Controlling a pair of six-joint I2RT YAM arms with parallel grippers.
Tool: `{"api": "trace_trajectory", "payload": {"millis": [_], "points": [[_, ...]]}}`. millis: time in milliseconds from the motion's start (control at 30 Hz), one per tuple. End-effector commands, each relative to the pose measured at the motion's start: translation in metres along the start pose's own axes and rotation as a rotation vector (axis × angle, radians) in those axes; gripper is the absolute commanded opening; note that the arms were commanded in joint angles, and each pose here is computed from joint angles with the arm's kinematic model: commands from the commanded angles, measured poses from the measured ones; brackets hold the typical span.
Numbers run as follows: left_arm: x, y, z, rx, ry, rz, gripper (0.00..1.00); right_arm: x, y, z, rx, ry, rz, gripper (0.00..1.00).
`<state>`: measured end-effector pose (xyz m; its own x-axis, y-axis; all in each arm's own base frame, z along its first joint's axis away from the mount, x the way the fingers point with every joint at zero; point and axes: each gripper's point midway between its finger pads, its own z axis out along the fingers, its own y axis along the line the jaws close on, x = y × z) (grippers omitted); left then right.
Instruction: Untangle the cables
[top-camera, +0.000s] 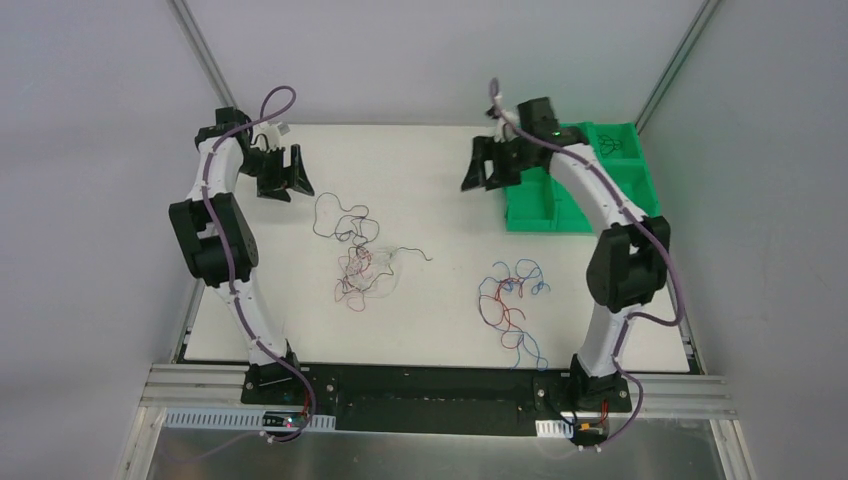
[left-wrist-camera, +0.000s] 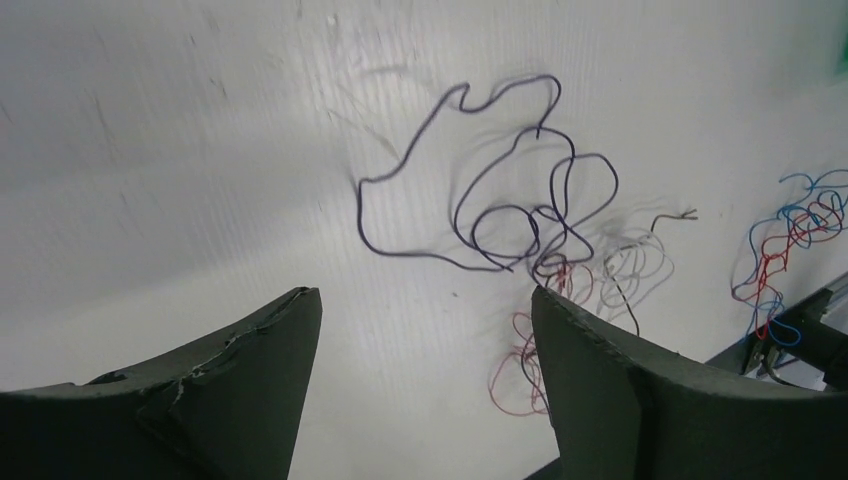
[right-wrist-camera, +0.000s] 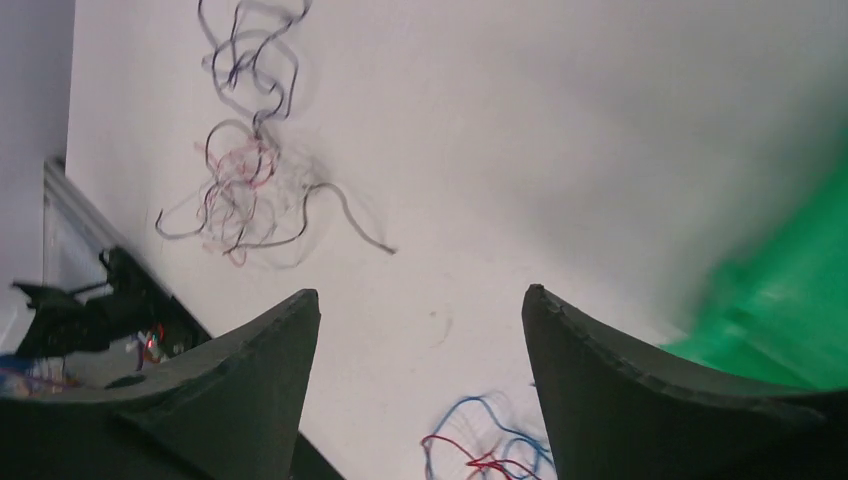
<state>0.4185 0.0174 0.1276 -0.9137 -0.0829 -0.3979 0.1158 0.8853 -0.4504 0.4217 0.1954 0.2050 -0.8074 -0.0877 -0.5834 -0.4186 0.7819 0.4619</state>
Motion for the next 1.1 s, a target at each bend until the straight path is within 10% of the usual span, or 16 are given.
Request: {"api": "trace_trajectory", "payload": {"millis": [0,400,567,700,767,900,1067], "points": [[-0.033,0.004,0.015,0.046,-0.031,0.070,0.78,0.056,0.063,0.052,-0.135,0.184,-0.056,0.77],[0.000,-0.022,0.072,0.196,0.081,0.010,0.81,0.120,0.140,0.169,-0.131,0.316,-0.310,0.84],[0.022,-0.039,0.078,0.238,0.122,-0.025,0.60,0.146,0.140,0.195,-0.094,0.361,-0.408,0.78],[0.000,-0.052,0.053,0.226,0.045,-0.019,0.24,0.172,0.118,0.193,-0.040,0.422,-0.438,0.60],[-0.021,-0.065,0.026,0.227,-0.032,0.016,0.00,0.184,0.108,0.184,-0.026,0.449,-0.459,0.35],[-0.070,-0.099,-0.050,0.205,-0.242,0.104,0.00,0.194,0.095,0.166,0.000,0.477,-0.479,0.03],[-0.121,-0.156,-0.148,0.230,-0.494,0.208,0.00,0.207,0.082,0.150,0.012,0.518,-0.479,0.00]]}}
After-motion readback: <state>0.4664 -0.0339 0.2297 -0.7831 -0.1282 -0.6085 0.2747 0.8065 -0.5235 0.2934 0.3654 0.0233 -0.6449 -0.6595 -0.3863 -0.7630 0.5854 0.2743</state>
